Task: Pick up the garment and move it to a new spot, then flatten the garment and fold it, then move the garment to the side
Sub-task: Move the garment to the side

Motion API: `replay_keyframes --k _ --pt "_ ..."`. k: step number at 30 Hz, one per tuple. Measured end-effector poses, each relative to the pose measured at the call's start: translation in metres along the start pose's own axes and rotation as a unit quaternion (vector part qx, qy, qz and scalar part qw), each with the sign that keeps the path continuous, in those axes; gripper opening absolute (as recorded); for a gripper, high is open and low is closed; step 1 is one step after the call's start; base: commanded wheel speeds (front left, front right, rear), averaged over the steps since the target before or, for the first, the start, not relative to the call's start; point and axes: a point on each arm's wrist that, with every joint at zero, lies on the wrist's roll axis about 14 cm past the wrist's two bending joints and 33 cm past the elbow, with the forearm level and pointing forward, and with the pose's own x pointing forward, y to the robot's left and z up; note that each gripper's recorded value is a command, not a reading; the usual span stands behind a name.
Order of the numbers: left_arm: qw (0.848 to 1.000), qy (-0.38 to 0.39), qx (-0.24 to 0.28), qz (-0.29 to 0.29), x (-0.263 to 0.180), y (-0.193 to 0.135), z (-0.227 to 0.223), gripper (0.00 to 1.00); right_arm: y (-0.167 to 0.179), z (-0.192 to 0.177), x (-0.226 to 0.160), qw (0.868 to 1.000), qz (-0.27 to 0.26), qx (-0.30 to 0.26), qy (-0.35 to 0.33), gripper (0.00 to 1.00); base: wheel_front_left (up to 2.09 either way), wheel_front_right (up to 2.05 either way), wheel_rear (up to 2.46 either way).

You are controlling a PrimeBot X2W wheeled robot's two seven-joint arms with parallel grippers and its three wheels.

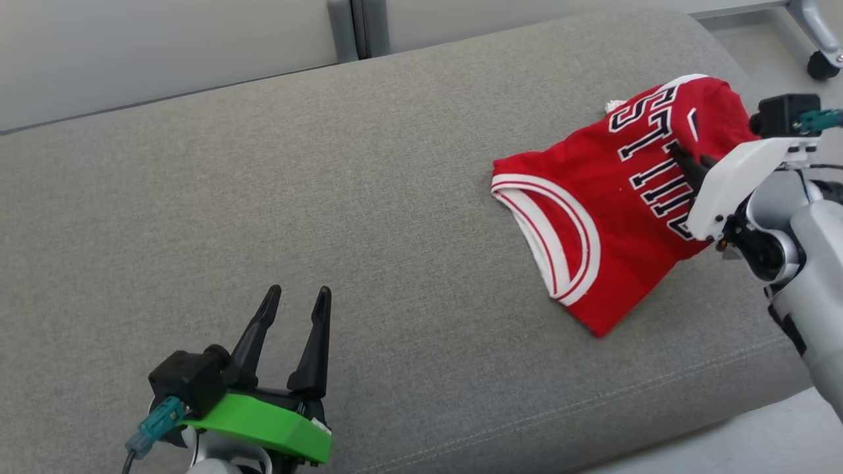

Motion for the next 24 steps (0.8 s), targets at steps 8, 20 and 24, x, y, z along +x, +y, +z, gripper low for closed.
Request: replay_keyframes --k 8,20,24 --pt "1.000 -0.002 0.001 0.018 0.000 0.015 0.003 1.00 -0.015 0.037 0.017 0.999 -0.021 -0.020 -0.018 0.00 0.00 0.00 0.00" --pt "1.000 0.010 0.009 0.027 0.012 0.032 -0.001 1.00 -0.052 0.067 0.039 0.996 -0.070 -0.055 -0.017 0.00 0.00 0.00 0.00" --pt "0.999 0.018 0.010 0.027 0.016 0.037 -0.005 1.00 -0.068 0.066 0.042 0.994 -0.091 -0.057 -0.009 0.00 0.00 0.00 0.00"
